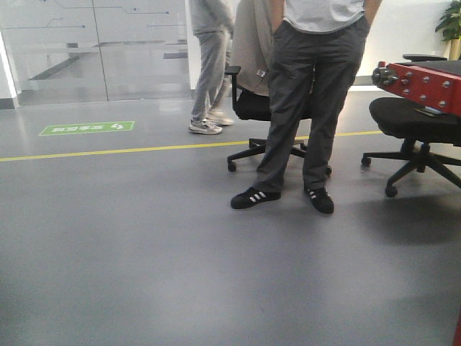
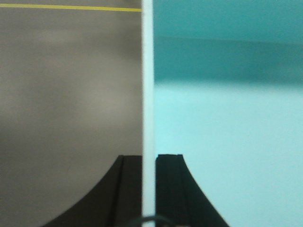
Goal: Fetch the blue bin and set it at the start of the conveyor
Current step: 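Hold the teal bin in both grippers while the base drives away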
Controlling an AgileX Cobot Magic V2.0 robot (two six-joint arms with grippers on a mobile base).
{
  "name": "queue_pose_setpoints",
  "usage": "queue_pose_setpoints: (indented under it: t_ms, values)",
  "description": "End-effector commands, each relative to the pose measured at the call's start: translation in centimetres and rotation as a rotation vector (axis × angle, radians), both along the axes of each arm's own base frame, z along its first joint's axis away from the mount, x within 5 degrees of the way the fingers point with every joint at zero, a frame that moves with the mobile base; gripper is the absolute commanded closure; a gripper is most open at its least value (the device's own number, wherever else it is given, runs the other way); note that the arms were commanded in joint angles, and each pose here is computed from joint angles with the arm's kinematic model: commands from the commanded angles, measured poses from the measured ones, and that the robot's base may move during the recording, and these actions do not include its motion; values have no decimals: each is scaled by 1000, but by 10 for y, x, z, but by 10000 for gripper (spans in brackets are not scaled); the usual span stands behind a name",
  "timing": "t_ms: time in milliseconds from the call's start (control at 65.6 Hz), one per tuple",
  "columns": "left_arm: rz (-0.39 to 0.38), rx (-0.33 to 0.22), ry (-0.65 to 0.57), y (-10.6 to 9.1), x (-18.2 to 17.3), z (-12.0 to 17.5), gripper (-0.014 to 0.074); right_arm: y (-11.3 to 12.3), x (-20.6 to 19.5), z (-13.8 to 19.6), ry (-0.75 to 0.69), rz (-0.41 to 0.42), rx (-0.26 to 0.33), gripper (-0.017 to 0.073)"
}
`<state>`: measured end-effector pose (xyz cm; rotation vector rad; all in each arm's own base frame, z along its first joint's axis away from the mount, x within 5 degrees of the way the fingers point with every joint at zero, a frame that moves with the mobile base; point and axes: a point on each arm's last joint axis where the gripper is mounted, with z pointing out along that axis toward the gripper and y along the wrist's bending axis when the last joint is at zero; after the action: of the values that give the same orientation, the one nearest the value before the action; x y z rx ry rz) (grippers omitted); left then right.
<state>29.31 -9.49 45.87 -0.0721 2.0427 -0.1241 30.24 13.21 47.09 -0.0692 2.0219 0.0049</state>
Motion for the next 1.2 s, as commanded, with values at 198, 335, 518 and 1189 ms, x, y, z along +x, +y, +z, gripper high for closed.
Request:
queue_pose_setpoints:
  t_ms: [198, 335, 518, 1189]
  values:
    - [-56, -50, -77, -9, -2, 10, 704, 9, -1, 8, -73, 67, 28, 713]
    - [-56, -50, -77, -9, -2, 10, 704, 9, -1, 8, -75, 68, 28, 713]
    - [-56, -51, -79, -9, -2, 10, 704, 9, -1, 8, -76, 69, 29, 713]
    - [-56, -49, -80, -9, -2, 11, 704, 9, -1, 8, -78, 70, 29, 713]
